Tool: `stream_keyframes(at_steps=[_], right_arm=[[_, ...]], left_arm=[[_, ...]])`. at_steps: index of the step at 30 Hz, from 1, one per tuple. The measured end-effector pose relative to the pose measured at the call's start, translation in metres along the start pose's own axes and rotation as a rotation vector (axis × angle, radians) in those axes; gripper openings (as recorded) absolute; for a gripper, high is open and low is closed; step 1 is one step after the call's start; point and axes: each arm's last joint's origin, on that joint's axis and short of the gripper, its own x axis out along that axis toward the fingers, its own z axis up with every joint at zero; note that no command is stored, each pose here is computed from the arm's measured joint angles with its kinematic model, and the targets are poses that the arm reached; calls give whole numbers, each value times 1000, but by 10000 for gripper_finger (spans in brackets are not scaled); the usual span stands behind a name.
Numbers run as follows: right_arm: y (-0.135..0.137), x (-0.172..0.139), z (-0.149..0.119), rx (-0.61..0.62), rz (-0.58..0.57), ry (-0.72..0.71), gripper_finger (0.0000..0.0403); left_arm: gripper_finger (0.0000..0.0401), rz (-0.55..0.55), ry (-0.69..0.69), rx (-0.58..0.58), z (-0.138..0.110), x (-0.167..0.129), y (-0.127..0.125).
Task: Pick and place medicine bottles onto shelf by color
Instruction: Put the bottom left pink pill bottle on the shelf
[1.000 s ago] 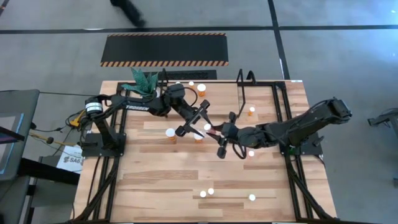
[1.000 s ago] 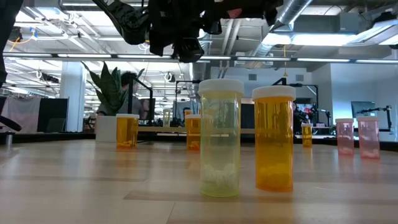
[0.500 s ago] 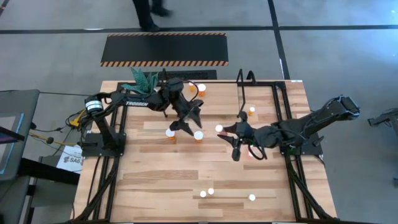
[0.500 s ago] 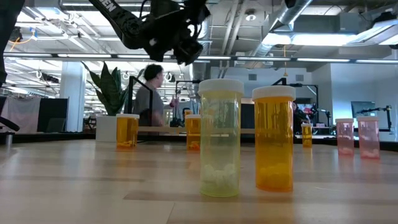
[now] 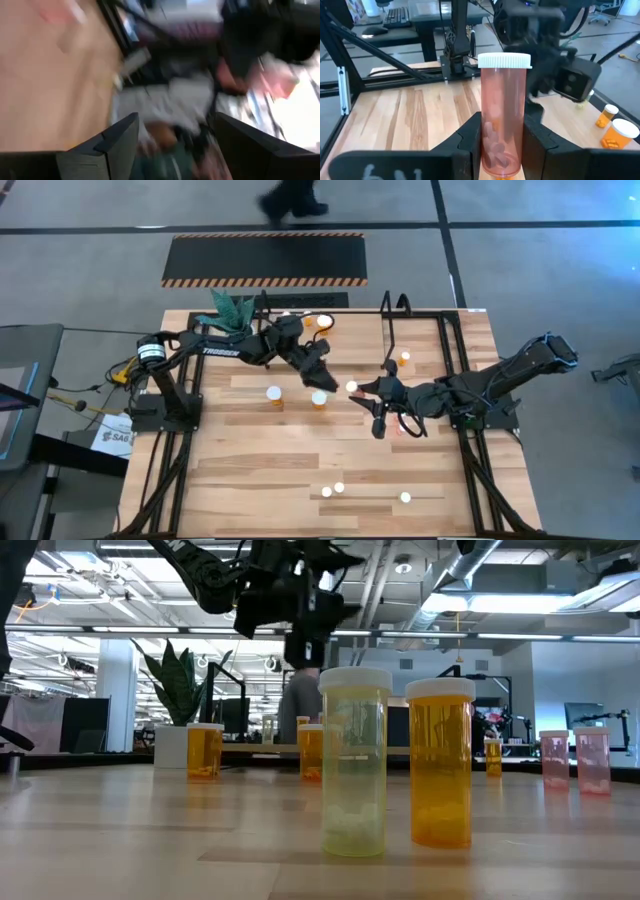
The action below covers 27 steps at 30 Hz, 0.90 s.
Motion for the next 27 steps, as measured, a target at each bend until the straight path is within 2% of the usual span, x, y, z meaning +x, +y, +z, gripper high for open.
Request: stream_keyframes(at_steps=[3,8,11,15,19,23,27], right_arm=[[0,0,0,0,0,0,116],[0,0,0,2,-1,0,116],[0,0,0,2,-1,0,116],[0,0,0,1,-1,1,116],[0,0,0,0,-1,2,116],[0,0,0,-1,-1,2,116],[0,0,0,-2,-1,3,116]], left_arm=[[242,88,-206,-33,5,0,5],[242,251,-455,-117,21,-2,15],[242,363,-652,-122,25,-6,21],[242,464,-835,-124,28,-10,30],[242,528,-905,-123,31,-14,37],[242,493,-945,-34,40,-21,31],[242,461,-957,-3,48,-21,18]])
